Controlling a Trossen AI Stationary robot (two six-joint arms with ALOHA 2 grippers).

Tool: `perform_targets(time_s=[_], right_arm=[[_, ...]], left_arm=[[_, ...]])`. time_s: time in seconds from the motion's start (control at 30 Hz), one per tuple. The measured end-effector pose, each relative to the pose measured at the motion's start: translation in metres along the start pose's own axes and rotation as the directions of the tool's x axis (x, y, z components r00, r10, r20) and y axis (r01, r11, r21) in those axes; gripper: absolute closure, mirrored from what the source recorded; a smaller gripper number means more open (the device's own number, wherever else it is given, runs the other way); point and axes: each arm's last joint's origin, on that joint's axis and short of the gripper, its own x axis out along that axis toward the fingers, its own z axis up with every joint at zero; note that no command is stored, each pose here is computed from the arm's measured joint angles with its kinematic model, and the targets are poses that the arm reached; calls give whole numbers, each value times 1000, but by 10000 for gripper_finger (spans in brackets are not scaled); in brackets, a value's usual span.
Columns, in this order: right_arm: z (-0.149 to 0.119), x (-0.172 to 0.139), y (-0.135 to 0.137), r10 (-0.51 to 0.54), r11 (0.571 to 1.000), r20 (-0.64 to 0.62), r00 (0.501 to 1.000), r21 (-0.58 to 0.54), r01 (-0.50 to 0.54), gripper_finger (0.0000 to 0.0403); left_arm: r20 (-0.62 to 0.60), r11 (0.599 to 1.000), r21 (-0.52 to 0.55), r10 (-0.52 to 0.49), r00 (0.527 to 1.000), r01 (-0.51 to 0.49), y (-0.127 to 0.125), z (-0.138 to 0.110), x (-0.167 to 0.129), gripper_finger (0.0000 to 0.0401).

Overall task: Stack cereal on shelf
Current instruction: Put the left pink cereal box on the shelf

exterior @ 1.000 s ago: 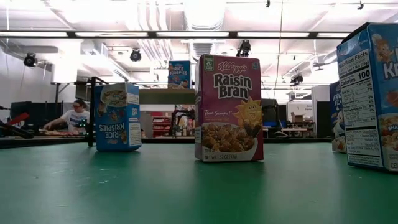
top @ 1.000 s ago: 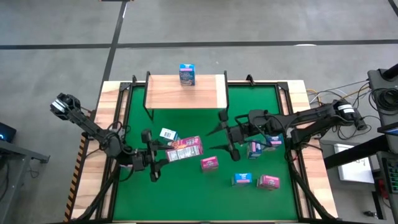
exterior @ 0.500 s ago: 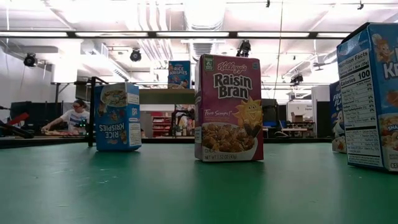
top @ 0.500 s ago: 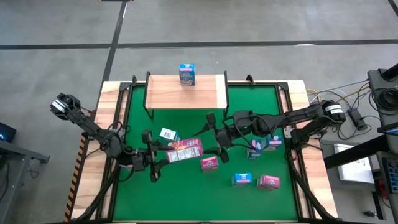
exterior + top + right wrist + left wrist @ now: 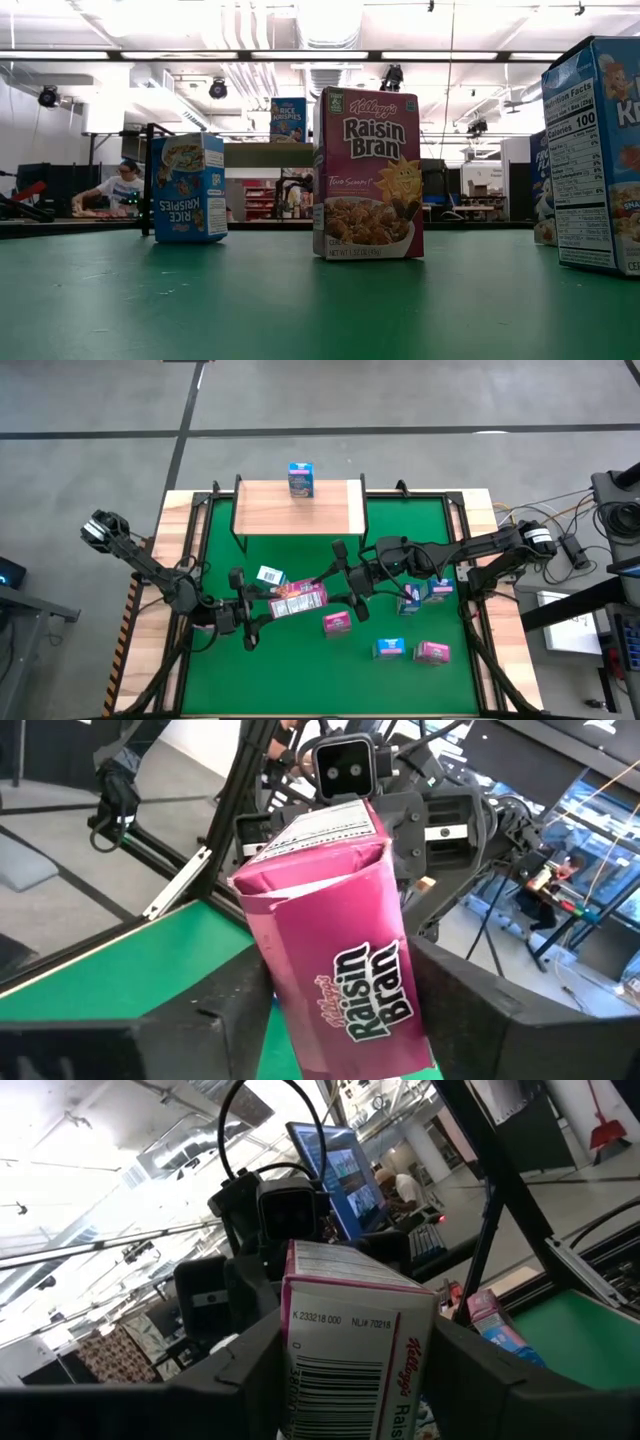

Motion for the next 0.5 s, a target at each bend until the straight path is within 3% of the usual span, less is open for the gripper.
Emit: perform_targets(time_s=[0.33,0.5], right_arm=[[1,-1,-1,-5,999,-1,1000,39,5,221],[8,-11,-5,-104,993,-58,993,54,107,222]], left_arm=[[-46,998,-26,50,998,-51,1,-1,0,159],[-115,992,-6,125,985,-127,3,-3,-1,126]])
